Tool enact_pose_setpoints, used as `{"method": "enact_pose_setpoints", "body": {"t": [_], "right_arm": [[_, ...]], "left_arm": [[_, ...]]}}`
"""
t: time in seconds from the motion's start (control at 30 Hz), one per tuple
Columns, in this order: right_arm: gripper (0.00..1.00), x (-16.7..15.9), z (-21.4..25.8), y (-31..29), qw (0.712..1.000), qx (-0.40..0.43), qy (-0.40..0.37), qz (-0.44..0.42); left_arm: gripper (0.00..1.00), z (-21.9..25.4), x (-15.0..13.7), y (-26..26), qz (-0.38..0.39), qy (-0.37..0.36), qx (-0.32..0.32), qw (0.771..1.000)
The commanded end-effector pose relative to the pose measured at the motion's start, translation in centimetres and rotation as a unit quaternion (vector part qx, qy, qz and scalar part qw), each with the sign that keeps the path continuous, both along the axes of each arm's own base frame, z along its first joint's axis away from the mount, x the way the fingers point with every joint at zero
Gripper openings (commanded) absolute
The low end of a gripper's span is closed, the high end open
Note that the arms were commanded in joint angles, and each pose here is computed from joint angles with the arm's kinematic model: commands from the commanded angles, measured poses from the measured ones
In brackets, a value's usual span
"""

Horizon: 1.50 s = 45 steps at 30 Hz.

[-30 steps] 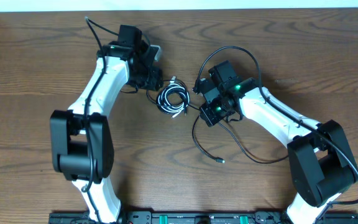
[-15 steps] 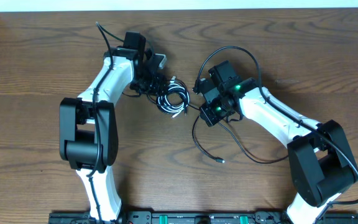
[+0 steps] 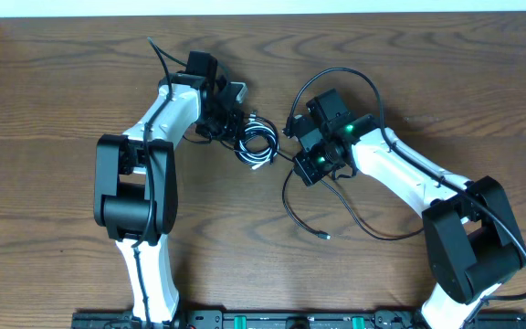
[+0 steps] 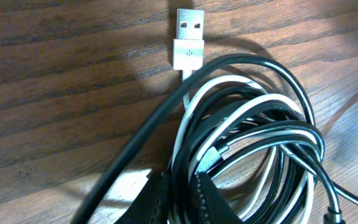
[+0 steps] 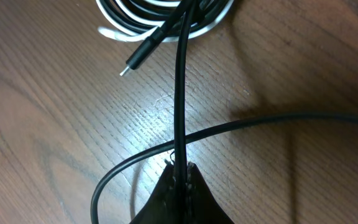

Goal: Untangle cables
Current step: 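Pull the black cable rightward with the right gripper, away from the bundle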

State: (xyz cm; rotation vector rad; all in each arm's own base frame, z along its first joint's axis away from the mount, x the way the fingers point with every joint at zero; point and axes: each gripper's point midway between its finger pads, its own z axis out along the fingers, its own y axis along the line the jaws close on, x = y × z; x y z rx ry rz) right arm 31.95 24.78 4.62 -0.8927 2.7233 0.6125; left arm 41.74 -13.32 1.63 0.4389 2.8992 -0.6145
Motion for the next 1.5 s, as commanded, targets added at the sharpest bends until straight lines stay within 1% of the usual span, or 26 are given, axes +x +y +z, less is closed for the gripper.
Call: {"method": "enact_pose_setpoints", "body": {"t": [0.0,0.03,0.07,0.13,0.2,0.27,0.3,0.37,0.4,0.63,0.73,0.93,1.07,1.13,1.27,1.4,1.47], "right_arm": [[0.01,0.3,0.7,0.1,1.000,0.007,-0.009,0.005],[0.01,0.3,0.7,0.1,1.000,0.007,-0.009,0.005],[0.01,0.3,0.7,0.0,1.000,0.006,-0.010,0.006],[0.01,0.4,0.7,-0.1,1.000,0.005,-0.012,0.011],[0.01,0.6,0.7,-0.5,1.000,0.004,-0.012,0.007],[0.01,0.8,0.9,-0.9,1.000,0.006,-0.012,0.001],[0.01,1.0,1.2,-1.2,1.000,0.007,-0.014,-0.003],[0.01,1.4,1.9,-1.8,1.000,0.011,-0.020,-0.012],[0.01,1.7,3.1,-2.5,0.999,0.016,-0.034,-0.014],[0.01,3.5,9.5,-5.5,0.991,0.045,-0.113,-0.050],[0.01,4.1,12.7,-6.9,0.983,0.060,-0.157,-0.069],[0.01,4.5,19.9,-9.0,0.956,0.093,-0.263,-0.093],[0.01,3.8,24.5,-9.4,0.931,0.110,-0.338,-0.082],[0.01,3.2,26.3,-9.5,0.919,0.114,-0.370,-0.070],[0.01,2.0,29.0,-9.8,0.900,0.114,-0.417,-0.052],[0.01,0.8,30.9,-10.1,0.883,0.110,-0.456,-0.033],[0.01,0.2,32.1,-10.4,0.871,0.107,-0.478,-0.027]], "left_arm": [[0.11,-1.1,-0.2,0.5,0.005,0.012,0.012,1.000],[0.10,-1.2,-0.2,0.7,0.006,0.012,0.020,1.000],[0.07,-1.6,-0.3,1.8,0.013,0.013,0.053,0.998],[0.08,-2.1,-0.1,3.9,0.048,0.017,0.110,0.993],[0.08,-2.4,0.2,6.8,0.111,0.018,0.184,0.977],[0.07,-2.4,0.3,8.6,0.156,0.019,0.220,0.963],[0.07,-2.4,0.3,9.1,0.172,0.022,0.225,0.959],[0.08,-2.4,0.2,9.7,0.195,0.030,0.223,0.955],[0.07,-2.4,0.0,10.2,0.211,0.039,0.219,0.952],[0.07,-2.5,-0.1,12.0,0.237,0.049,0.215,0.946],[0.07,-2.5,-0.1,11.7,0.239,0.056,0.194,0.950],[0.07,-2.5,-0.1,11.4,0.239,0.060,0.182,0.952],[0.07,-2.5,-0.1,11.2,0.238,0.061,0.177,0.953],[0.08,-2.4,-0.2,10.4,0.232,0.067,0.155,0.958],[0.07,-1.5,0.1,8.5,0.188,0.061,0.097,0.976],[0.07,1.8,1.3,7.2,0.164,0.024,0.021,0.986],[0.07,4.1,2.1,7.2,0.166,-0.004,-0.014,0.986]]}}
